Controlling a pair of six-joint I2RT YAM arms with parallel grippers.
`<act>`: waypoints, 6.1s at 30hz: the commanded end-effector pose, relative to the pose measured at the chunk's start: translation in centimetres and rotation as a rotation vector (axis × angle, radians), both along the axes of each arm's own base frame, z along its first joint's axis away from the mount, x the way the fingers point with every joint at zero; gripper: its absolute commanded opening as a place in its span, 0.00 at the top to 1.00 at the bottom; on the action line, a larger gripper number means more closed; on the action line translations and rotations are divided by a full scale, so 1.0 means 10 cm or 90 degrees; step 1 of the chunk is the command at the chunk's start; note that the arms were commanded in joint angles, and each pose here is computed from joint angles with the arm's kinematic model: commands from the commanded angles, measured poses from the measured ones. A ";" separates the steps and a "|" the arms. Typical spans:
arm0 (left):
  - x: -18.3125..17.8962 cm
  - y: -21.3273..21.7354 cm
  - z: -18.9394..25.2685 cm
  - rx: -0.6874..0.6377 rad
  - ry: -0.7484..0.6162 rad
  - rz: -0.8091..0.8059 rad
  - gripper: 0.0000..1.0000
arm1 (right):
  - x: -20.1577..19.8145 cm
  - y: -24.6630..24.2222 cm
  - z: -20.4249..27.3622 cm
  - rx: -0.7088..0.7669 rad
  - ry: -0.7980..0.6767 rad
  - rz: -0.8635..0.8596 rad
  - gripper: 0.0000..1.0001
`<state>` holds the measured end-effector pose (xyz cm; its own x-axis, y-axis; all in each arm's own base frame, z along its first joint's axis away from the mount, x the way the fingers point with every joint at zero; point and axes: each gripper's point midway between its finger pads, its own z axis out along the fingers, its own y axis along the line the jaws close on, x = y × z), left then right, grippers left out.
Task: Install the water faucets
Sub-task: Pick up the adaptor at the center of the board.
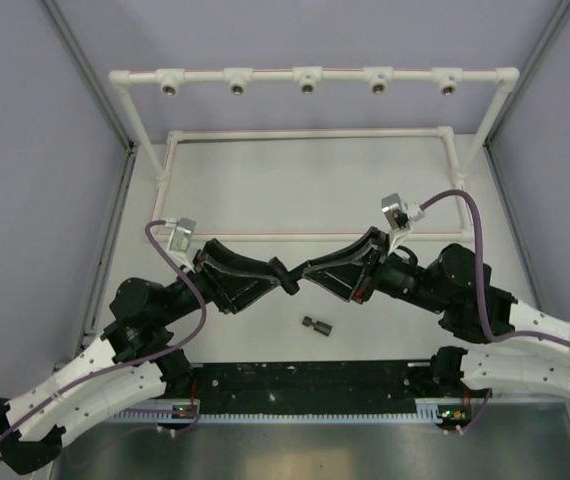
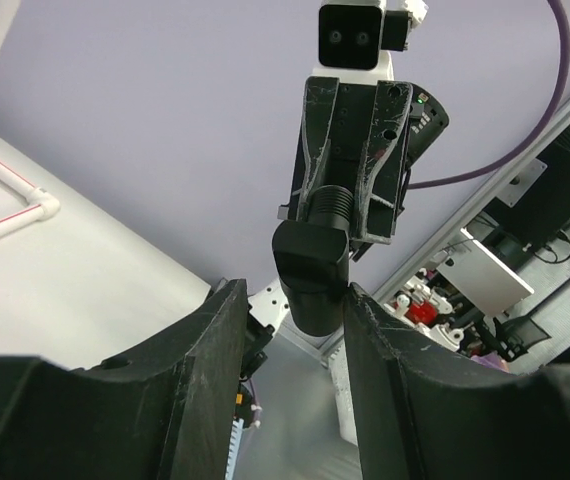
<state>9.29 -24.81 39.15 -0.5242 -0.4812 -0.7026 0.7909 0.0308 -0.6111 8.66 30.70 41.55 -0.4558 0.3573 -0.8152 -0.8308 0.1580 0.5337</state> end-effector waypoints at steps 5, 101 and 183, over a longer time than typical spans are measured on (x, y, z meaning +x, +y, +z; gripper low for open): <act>0.08 0.01 0.15 -0.073 0.015 0.010 0.52 | 0.00 -0.01 0.22 0.100 -0.001 0.002 1.00; 0.59 0.39 0.07 -0.297 0.168 0.153 1.00 | 0.36 0.62 -0.18 0.171 0.051 -0.026 0.59; 0.60 0.36 0.16 -0.336 0.165 0.128 0.50 | 0.24 0.91 -0.67 0.102 0.117 0.025 1.00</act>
